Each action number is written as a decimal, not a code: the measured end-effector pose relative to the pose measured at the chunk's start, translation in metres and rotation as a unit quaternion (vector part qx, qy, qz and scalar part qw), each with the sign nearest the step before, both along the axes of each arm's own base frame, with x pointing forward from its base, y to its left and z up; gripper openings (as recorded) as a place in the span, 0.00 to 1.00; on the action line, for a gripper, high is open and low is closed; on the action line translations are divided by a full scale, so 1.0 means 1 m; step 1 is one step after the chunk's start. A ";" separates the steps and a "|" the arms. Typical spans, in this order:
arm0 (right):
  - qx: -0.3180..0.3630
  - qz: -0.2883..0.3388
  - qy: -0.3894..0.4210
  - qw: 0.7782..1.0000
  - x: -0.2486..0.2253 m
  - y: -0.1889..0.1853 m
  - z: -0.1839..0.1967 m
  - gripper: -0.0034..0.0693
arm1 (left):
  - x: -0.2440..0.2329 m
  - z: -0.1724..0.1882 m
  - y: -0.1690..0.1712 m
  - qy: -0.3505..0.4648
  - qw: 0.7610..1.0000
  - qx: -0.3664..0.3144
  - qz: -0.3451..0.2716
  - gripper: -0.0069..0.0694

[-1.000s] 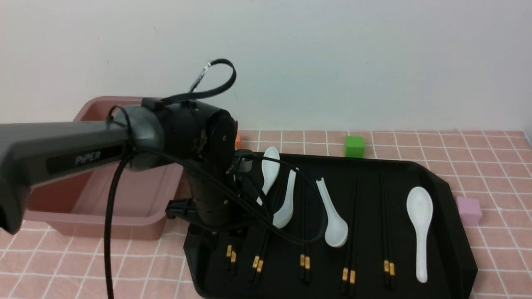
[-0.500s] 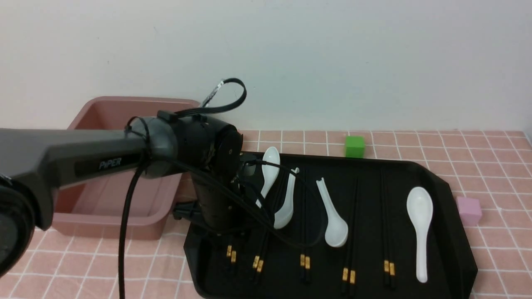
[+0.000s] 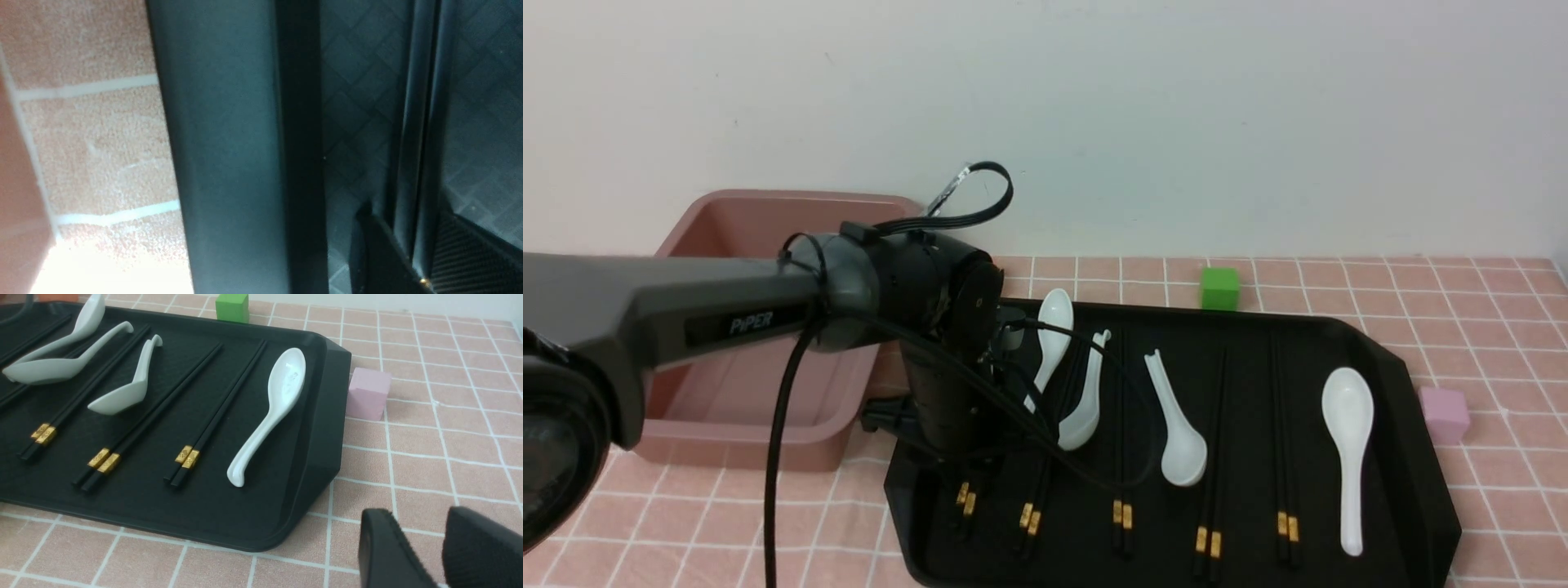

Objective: On pink tablecloth take chopsticks from black tray and put them in box.
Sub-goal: 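Reach over to the black tray and grasp a pair of chopsticks with the left gripper, then place the chopsticks into the pink bin with the left gripper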

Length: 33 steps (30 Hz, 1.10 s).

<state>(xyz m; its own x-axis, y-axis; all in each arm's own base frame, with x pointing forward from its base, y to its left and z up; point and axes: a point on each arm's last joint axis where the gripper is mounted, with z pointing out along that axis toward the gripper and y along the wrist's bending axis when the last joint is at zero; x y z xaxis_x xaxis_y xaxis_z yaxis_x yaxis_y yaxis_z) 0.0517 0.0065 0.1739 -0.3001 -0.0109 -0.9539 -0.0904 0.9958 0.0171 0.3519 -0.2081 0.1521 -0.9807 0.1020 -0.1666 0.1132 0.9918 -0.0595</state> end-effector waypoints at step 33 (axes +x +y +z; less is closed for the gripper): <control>0.000 0.000 0.000 1.000 0.000 0.000 0.000 0.38 | -0.007 0.137 0.125 -0.125 0.989 0.021 0.071 0.26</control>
<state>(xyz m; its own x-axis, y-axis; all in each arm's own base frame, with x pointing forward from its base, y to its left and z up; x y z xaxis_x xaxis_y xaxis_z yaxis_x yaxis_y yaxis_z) 0.0517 0.0065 0.1739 -0.3001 -0.0109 -0.9539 -0.0904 0.9958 0.0171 0.3444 -0.0828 0.2894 -0.9140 -0.0225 -0.4050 -0.0217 0.9997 -0.0065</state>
